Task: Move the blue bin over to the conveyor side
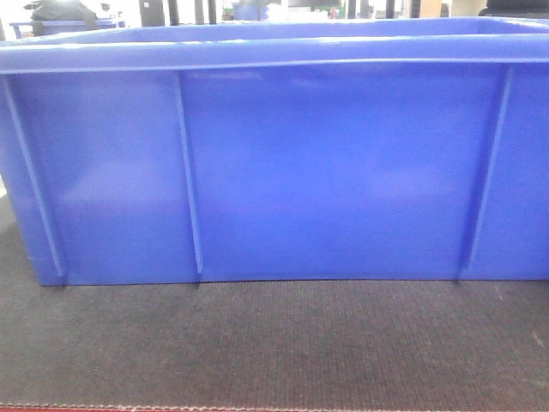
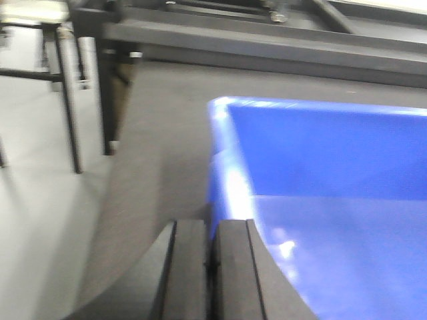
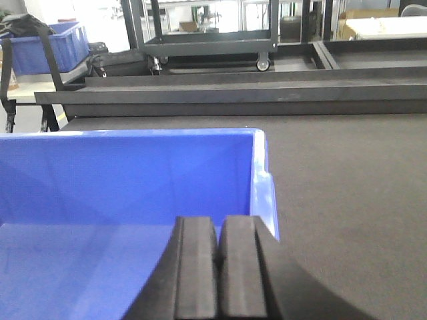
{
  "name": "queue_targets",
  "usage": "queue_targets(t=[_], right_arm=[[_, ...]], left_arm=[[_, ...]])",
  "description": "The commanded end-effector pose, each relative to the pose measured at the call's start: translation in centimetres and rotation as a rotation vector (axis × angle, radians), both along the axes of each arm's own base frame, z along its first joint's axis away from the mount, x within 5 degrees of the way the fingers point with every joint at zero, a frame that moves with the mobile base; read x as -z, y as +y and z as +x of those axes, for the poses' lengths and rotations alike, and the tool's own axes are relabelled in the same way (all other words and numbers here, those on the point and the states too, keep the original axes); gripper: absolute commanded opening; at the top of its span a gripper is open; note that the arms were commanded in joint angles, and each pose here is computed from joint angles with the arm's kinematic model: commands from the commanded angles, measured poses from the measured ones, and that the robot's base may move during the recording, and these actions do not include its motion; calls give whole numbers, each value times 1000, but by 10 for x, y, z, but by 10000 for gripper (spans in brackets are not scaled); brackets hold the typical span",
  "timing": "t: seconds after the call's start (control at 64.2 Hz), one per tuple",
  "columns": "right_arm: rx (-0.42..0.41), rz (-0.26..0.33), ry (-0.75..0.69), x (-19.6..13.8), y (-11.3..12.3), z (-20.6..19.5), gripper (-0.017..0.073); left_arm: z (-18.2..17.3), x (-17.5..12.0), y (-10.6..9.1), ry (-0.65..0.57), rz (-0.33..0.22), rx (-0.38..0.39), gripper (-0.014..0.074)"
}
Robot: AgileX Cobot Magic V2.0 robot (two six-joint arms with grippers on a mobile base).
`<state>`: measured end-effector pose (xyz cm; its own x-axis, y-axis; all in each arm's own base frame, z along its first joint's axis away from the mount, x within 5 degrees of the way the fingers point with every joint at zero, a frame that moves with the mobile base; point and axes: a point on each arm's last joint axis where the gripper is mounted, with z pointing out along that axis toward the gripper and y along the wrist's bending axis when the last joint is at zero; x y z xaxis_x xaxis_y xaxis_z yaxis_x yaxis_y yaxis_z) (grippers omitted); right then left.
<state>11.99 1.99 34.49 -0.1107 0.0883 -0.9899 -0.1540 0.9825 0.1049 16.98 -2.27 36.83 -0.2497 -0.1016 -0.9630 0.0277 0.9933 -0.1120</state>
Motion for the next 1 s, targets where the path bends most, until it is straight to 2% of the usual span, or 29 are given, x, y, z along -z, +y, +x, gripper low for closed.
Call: queue_targets(t=[0.0,0.187,0.389,0.451,0.607,0.794,0.981], right_arm=[[2,10,-46,9,-3,-16,-88],[2,18,-98,30,-7,-43,-88],[1,19,-117,43,-11,-67,-88],[1,19,-116,44,-12,-72,-88],[1,26,-160,42,-13,-80,-88],[1,29,-182,40,-13,-82,-88],[1,29,-182,40,-13,-82,-88]], left_arm=[[-17,12,10,-86,-16,-18,1],[-53,43,24,-188,-70,-83,1],[-89,75,26,-251,-69,-98,1],[-98,80,26,-287,-53,-98,1],[-121,80,29,-383,36,-121,1],[-135,77,30,-467,32,-125,1],[-137,76,29,-487,31,-120,1]])
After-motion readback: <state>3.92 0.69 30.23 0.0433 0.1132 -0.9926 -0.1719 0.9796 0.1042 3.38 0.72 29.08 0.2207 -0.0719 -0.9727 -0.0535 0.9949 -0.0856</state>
